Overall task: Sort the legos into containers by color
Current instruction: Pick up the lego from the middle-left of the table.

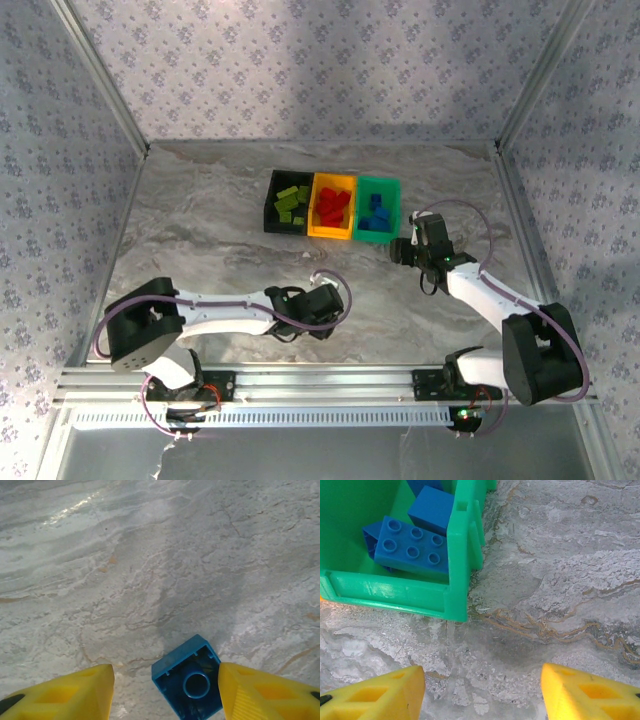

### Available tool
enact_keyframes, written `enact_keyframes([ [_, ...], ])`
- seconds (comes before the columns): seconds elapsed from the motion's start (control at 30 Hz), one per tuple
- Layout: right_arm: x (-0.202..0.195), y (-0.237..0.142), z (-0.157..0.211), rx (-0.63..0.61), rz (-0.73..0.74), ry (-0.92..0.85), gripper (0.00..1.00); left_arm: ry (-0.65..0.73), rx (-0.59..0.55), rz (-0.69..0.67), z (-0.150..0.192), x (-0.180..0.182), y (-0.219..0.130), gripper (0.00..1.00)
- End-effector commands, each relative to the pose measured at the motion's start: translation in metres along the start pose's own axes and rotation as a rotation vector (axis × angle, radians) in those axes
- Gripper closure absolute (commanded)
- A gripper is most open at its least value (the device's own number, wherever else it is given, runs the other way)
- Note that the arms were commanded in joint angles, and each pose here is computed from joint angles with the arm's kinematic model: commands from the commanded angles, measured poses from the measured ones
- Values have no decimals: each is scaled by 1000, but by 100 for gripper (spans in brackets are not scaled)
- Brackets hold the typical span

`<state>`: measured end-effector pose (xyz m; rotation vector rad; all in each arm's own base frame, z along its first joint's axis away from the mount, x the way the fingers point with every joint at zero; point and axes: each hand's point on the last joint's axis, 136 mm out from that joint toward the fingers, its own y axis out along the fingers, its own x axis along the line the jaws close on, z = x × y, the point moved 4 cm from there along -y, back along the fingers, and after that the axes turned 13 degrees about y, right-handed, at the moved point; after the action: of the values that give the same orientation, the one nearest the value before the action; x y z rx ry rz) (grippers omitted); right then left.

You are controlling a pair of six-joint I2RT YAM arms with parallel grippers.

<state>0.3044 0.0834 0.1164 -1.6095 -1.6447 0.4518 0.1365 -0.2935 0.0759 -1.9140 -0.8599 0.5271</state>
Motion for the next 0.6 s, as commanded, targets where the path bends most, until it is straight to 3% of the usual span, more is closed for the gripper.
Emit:
enact_keyframes([
  [0.0, 1, 2, -2, 1, -7, 13, 36, -31, 15, 38, 0, -9, 5, 42],
  [0.2, 1, 2, -1, 3, -9, 13, 36, -13, 61, 44, 0, -15, 14, 42],
  [0.57, 1, 2, -1, 6, -8, 13, 36, 18, 48, 53, -6, -20, 17, 43],
])
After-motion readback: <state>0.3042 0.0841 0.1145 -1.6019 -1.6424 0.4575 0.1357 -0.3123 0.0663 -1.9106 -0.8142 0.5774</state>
